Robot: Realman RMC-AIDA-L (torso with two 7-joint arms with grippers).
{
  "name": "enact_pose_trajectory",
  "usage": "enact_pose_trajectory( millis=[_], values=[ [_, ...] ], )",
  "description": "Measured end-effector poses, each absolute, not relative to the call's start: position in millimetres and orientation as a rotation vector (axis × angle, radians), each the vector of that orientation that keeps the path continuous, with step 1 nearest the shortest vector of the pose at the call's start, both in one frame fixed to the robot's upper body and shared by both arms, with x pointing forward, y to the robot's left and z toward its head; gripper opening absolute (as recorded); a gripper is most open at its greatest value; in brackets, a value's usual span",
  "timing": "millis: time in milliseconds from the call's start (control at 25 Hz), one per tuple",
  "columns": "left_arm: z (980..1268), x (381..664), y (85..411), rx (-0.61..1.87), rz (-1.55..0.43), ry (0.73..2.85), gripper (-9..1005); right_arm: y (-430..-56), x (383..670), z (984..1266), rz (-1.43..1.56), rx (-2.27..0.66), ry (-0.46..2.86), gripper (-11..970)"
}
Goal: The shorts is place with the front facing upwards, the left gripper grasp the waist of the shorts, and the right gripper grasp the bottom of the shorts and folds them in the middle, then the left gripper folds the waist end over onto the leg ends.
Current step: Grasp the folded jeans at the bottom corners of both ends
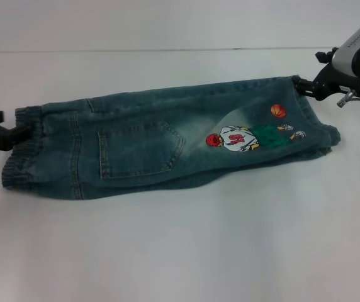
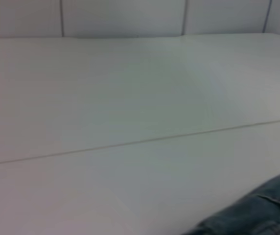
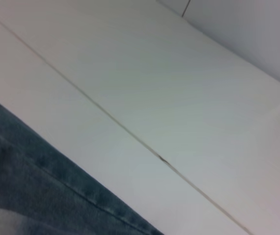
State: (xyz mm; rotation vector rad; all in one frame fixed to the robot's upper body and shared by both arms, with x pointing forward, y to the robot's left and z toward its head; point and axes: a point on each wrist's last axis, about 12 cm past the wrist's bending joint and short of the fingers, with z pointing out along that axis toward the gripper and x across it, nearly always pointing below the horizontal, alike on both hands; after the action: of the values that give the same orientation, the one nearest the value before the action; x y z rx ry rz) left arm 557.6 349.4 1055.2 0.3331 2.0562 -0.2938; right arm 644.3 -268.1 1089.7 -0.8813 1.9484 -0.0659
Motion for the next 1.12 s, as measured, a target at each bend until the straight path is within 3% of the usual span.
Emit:
enact_pose_trajectory(
  millis=[240,360,760,1120],
  values=[
    [1066,533,372,0.219,-0.330,1.919,809,-279,628,1095,0.039,-0.837,1.893,794],
    [1072,514,370,0.263,-0.410,1.802,885,-287,611,1098,0.153,-0.833,1.829,844],
    [1048,455,364,0.300,-0.528,1.696,886,-324,529,1089,0.444,-0.941,1.576,843],
    [1024,444,368,0.358,-0.445,1.859,861,-319,502,1077,0.521,-1.085,1.526,841]
  ],
)
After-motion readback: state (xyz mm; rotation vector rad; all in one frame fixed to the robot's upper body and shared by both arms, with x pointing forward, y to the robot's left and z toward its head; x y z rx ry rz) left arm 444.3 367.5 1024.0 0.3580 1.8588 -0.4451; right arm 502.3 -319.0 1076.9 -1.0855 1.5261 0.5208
